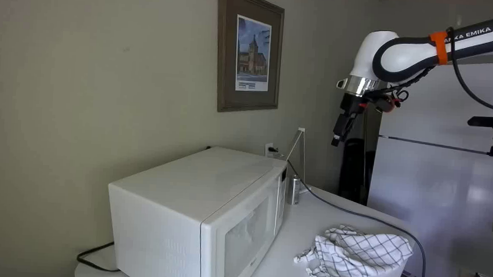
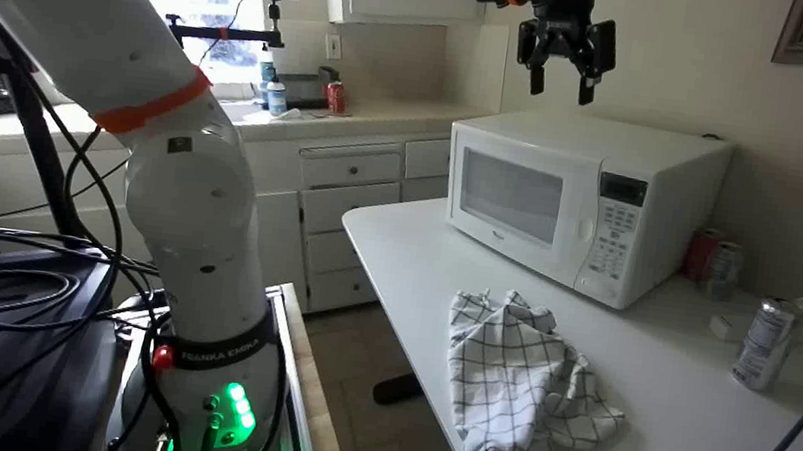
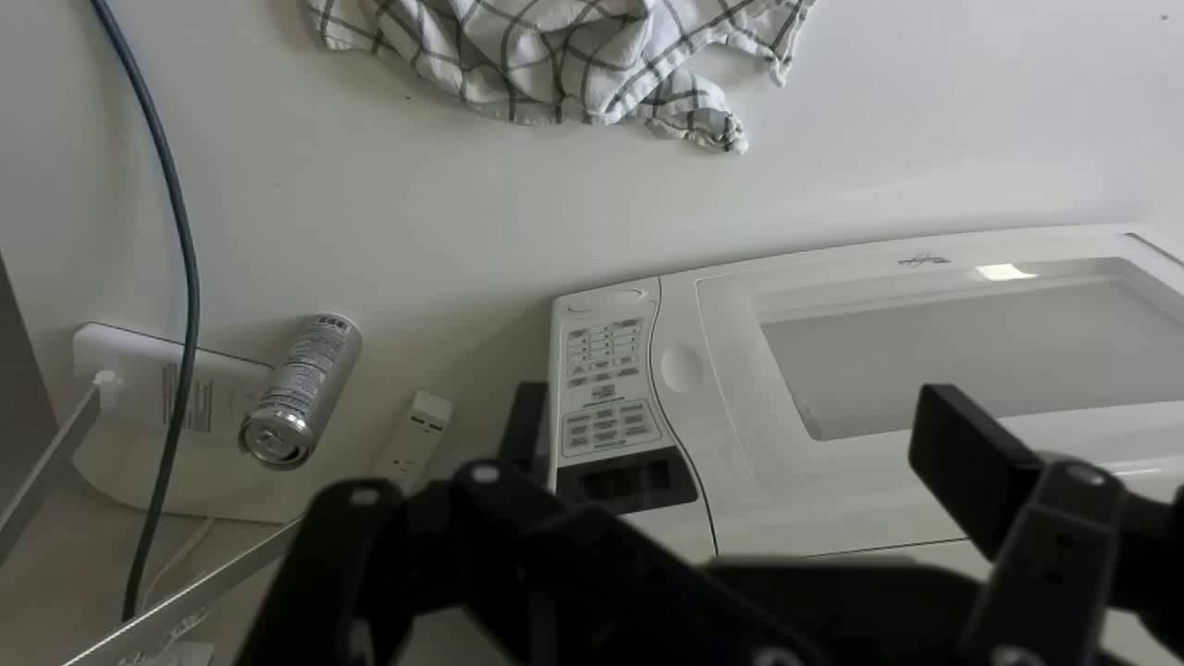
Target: Lift the towel and use it to wipe the microwave
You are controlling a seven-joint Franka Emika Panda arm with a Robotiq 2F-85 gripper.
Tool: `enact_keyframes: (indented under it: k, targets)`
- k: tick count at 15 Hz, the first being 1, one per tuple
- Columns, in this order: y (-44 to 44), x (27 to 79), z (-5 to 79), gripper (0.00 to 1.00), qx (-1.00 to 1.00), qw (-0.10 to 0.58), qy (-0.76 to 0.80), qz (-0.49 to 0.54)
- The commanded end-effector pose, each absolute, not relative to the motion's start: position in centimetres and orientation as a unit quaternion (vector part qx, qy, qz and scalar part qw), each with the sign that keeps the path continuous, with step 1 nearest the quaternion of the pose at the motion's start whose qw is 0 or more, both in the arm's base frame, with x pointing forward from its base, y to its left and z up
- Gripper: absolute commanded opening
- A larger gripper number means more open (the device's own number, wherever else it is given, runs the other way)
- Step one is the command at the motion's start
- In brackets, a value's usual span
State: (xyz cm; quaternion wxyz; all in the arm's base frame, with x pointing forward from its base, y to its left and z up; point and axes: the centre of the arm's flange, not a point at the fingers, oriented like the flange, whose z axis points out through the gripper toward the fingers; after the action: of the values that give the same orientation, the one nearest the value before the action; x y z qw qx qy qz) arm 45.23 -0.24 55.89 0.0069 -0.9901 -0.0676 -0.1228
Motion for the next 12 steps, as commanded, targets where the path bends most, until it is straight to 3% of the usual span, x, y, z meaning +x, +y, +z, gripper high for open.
enact_keyframes:
  k: [1,6,12]
  targets:
    - [-0.2,45.2,55.9,1.0,-0.99,0.007,-0.068,-0.123]
    - [-0.2,45.2,55.9,1.0,-0.99,0.007,-0.068,-0.123]
    - [0.5,46.1,44.1,1.0,-0.995,0.038,-0.066,-0.059]
